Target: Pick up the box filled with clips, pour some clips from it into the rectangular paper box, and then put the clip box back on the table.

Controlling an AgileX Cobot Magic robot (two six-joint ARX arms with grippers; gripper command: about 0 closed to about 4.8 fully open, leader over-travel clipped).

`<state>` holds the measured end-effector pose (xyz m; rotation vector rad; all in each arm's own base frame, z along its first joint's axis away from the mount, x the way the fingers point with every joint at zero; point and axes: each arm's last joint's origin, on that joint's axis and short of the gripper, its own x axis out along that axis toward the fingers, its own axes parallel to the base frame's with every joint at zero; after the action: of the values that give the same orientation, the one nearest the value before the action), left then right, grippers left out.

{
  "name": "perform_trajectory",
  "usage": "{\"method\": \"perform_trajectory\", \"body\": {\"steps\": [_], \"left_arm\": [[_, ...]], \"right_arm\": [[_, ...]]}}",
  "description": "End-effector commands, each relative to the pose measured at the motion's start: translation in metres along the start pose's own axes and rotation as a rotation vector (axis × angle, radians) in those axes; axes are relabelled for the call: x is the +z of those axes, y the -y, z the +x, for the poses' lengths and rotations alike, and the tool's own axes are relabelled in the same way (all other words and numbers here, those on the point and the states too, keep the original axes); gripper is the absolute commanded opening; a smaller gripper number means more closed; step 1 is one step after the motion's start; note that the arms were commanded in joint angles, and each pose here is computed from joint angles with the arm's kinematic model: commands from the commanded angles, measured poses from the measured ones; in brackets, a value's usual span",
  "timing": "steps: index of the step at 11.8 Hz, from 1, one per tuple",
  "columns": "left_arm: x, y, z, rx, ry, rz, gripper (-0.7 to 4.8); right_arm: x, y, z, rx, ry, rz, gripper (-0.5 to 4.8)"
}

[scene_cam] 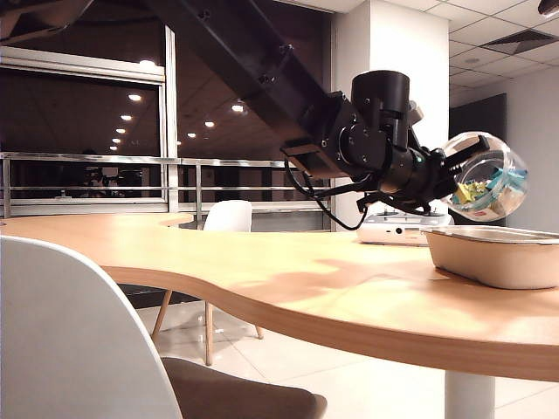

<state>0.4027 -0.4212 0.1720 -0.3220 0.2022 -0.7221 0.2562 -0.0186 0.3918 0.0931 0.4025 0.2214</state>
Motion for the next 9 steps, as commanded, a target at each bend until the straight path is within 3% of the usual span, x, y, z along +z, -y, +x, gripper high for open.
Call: {"method": "perform_trajectory", "body": {"steps": [1, 2, 3, 4, 5, 6, 7, 9], "left_arm": [[0.019, 0.015, -0.003, 0.046, 0.165, 0.765, -0.06], [0.023, 0.017, -0.004, 0.053, 0.21, 0.949, -0.06], [0.027, 0.018, -0.005, 0.086, 0.246, 1.192, -0.06], [0.026, 0.022, -0.005, -0.025, 0.295, 1.336, -0.06], [0.026, 0.023, -0.005, -0.039, 0.312, 1.456, -0.06], [0.026, 0.023, -0.005, -0.051, 0.324, 1.492, -0.06], [0.026, 0.026, -0.006, -0.141, 0.364, 1.475, -0.06], [0.024, 0.024, -0.005, -0.114, 0.335, 1.499, -0.06]], "right_arm": [[0.003, -0.001, -0.003, 0.003, 0.02, -0.01, -0.06], [0.003, -0.001, -0.003, 0.003, 0.02, -0.01, -0.06], [0.003, -0.001, -0.002, 0.003, 0.02, -0.011, -0.06], [0.003, -0.001, -0.002, 0.003, 0.02, -0.011, -0.06], [0.003, -0.002, -0.002, 0.004, 0.02, -0.011, -0.06], [0.003, -0.002, -0.002, 0.004, 0.02, -0.011, -0.06], [0.003, -0.002, -0.002, 0.004, 0.02, -0.011, -0.06], [0.003, -0.002, -0.002, 0.004, 0.019, -0.011, -0.06]]}}
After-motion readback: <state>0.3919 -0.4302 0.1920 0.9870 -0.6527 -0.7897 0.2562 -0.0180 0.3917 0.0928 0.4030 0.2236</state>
